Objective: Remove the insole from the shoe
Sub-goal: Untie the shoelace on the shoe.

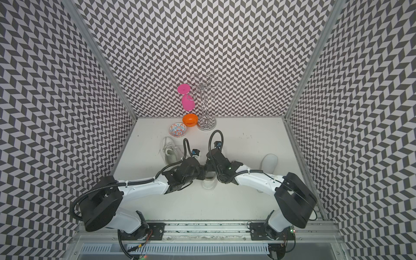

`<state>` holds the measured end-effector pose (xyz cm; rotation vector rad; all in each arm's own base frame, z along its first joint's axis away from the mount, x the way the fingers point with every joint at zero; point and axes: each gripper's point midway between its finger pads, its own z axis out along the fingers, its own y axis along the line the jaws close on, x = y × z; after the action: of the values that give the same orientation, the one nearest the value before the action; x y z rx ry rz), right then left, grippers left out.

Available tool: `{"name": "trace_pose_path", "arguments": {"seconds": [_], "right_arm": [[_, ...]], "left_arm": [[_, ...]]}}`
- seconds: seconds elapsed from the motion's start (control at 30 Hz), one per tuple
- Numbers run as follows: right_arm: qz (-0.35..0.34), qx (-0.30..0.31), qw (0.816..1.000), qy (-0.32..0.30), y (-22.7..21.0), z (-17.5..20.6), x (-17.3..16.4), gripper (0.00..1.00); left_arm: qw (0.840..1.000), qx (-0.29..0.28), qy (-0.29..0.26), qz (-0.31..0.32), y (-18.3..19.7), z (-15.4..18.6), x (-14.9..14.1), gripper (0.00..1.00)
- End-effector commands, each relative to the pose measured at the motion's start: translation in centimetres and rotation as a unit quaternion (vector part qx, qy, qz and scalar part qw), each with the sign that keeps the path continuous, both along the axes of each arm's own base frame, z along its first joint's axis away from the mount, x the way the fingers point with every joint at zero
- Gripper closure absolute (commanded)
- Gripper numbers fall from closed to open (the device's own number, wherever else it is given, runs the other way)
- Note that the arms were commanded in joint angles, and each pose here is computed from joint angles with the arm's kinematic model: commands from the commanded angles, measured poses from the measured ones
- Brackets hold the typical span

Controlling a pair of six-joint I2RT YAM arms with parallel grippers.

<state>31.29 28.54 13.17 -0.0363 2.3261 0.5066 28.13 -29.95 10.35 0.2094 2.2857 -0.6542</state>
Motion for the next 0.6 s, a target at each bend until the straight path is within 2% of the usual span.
{"name": "trace_pose_path", "arguments": {"seconds": [0.0, 0.33, 0.57], "right_arm": [[0.005, 0.039, 0.998, -0.042, 0.0, 3.2, -0.2, 1.00], [0.033, 0.055, 0.995, -0.079, -2.4, 4.9, -3.6, 1.00], [-0.021, 0.040, 0.995, -0.092, -5.3, 5.1, -3.6, 1.00]], "left_arm": [[1.000, -0.021, -0.021, 0.009, -0.9, 2.0, 0.8, 1.00], [0.998, 0.008, -0.019, 0.064, 2.2, 1.6, 3.2, 1.00], [0.997, 0.005, -0.023, 0.067, 2.6, 1.7, 3.5, 1.00]]}}
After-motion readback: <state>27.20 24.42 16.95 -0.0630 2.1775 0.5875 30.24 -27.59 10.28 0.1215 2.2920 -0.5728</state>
